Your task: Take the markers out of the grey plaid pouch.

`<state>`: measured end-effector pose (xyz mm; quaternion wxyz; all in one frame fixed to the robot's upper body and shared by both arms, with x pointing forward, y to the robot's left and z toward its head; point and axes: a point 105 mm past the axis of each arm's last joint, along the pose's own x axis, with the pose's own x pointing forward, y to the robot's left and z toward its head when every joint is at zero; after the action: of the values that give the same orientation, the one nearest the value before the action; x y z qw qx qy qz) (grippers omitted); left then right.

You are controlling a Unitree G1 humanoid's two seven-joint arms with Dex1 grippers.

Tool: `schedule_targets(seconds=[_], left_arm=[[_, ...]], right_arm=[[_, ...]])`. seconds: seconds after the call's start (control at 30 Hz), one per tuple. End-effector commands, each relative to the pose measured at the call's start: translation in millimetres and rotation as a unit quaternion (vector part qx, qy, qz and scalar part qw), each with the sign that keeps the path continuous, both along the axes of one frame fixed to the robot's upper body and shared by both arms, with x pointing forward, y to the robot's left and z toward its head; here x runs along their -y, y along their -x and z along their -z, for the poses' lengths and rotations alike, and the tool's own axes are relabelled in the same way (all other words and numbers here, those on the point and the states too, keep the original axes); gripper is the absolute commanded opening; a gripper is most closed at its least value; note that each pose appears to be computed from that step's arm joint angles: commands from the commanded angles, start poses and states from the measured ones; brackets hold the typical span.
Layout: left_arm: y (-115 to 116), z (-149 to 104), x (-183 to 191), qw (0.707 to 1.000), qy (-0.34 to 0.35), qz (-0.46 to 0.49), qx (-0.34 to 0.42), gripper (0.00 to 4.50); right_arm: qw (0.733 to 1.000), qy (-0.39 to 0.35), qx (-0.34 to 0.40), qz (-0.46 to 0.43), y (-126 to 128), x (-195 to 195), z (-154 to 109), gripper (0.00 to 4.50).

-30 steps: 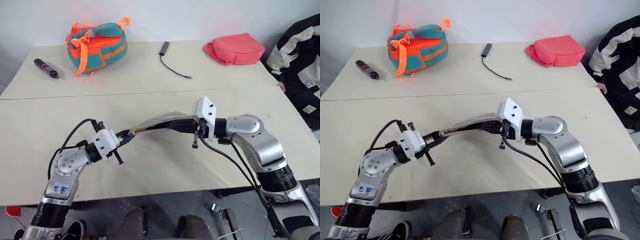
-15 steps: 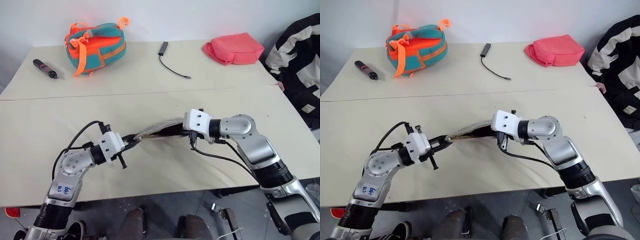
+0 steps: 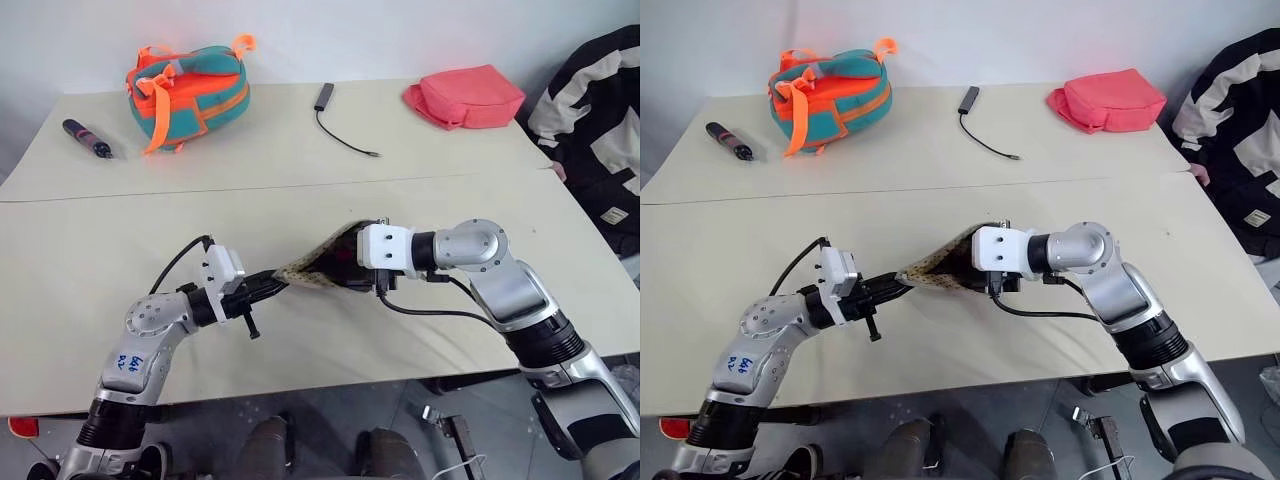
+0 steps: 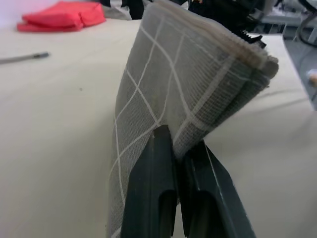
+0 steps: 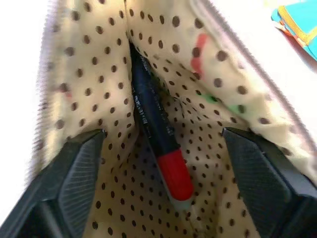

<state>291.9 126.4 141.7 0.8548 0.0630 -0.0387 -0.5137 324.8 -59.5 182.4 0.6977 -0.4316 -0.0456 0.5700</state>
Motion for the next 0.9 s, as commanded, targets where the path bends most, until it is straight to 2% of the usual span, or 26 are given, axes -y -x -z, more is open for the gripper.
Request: schedule_targets(seconds=[0.03, 0.2, 0.3, 0.47, 0.9], left_arm=[[9.3, -18.2, 5.8, 0.999, 0.039, 0.031, -0.011, 0.0], [18.4, -21.3, 18.4, 0.996, 0.047, 0.068, -0.04, 0.0], [20.3, -24.9, 22.7, 0.994, 0.063, 0.073, -0.042, 0.0], [23.9, -25.7, 27.7, 0.992, 0.076, 0.081, -0.056, 0.0], [33.5, -20.4, 42.9, 0.988, 0.086, 0.1, -0.08, 0.0]], right_arm=[[0.999, 0.005, 0.026, -0.019, 6.1, -1.8, -8.5, 3.98], [0.999, 0.012, 0.022, -0.029, 7.1, -1.7, -4.8, 3.98], [0.999, 0.022, 0.016, -0.034, 8.2, -1.5, -3.5, 3.42], [0.997, 0.056, 0.031, -0.038, 7.1, -0.2, 0.8, 1.74], [0.992, 0.111, 0.061, -0.018, -10.8, 0.7, 19.2, 1.74]])
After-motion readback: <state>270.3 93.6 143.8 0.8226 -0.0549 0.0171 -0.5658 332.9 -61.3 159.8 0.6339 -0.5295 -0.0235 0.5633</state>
